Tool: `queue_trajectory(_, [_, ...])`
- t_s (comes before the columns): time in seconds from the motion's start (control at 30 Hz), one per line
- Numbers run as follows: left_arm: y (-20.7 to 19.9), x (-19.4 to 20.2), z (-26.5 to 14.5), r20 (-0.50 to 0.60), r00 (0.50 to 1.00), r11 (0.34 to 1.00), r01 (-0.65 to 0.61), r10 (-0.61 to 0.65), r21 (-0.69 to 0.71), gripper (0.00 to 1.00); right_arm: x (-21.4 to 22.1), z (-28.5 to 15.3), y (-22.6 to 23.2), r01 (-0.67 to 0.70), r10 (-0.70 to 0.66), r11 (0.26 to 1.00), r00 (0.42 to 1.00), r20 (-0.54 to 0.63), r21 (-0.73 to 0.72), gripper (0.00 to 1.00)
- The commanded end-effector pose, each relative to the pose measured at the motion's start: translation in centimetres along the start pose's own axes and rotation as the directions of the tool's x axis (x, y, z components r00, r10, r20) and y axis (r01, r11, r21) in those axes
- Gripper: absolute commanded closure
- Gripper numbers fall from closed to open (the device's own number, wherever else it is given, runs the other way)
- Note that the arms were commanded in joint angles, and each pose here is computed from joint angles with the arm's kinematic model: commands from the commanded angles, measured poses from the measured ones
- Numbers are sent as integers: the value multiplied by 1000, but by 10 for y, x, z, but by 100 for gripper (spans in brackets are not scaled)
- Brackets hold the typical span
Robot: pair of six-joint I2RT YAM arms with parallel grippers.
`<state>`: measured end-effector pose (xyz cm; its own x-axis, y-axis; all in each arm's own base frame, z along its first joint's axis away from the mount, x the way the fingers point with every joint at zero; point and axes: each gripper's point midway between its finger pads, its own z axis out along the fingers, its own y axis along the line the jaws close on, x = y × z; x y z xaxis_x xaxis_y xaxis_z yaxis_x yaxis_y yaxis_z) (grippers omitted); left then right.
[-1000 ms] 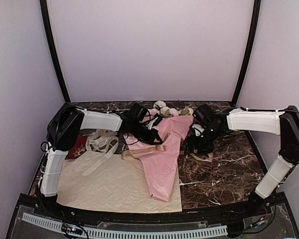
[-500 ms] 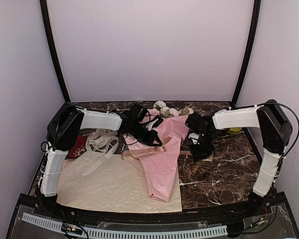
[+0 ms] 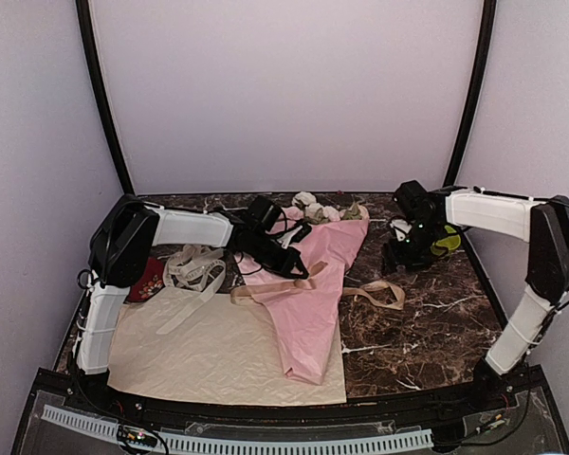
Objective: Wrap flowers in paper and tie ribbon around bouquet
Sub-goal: Pick up the right side of the ribbon from the center of the board.
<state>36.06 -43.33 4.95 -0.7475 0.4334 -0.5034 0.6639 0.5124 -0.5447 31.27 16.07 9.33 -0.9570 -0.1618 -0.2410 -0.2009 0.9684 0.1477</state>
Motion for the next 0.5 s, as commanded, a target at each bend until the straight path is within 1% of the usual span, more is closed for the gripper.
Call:
queue_trajectory(0.0, [-2, -3, -8, -9, 1000, 1000, -6, 6, -12, 100, 12, 40, -33, -2, 19, 989, 993, -119, 147, 29])
queue_trajectory(0.1, [0, -2, -8, -14, 1000, 1000, -8, 8, -20, 100, 17, 55, -29, 13, 5, 993, 988, -155, 119, 30])
queue_trajectory(0.17, [-1, -2, -9, -14, 1000, 1000, -10, 10, -20, 100, 22, 61, -27, 14, 3, 995, 985, -172, 99, 36])
queue_trajectory(0.2, [-1, -2, -8, -14, 1000, 1000, -12, 11, -22, 100, 25, 63, -27, 12, 5, 996, 984, -177, 93, 42])
queue_trajectory(0.23, [0, -3, -9, -12, 1000, 1000, -13, 13, -22, 100, 27, 65, -27, 10, 6, 996, 983, -182, 91, 51])
queue_trajectory(0.27, [0, -3, -9, -13, 1000, 1000, -14, 14, -24, 100, 29, 65, -28, 8, 10, 995, 983, -184, 98, 66])
queue_trajectory(0.3, [0, -3, -9, -13, 1000, 1000, -16, 16, -27, 100, 29, 64, -31, 6, 15, 993, 983, -181, 114, 78])
queue_trajectory(0.33, [1, -3, -9, -14, 1000, 999, -20, 20, -30, 100, 28, 62, -39, 3, 24, 988, 985, -170, 157, 91])
queue_trajectory(0.37, [1, -3, -9, -14, 1000, 999, -22, 22, -32, 100, 24, 55, -46, -4, 34, 980, 988, -148, 198, 100])
queue_trajectory(0.43, [1, -3, -9, -16, 1000, 999, -24, 23, -34, 100, 9, 31, -64, -60, 81, 955, 995, -59, 291, 100])
queue_trajectory(0.47, [1, -3, -9, -17, 1000, 999, -24, 23, -34, 100, -3, 13, -72, -95, 98, 941, 995, 8, 326, 100])
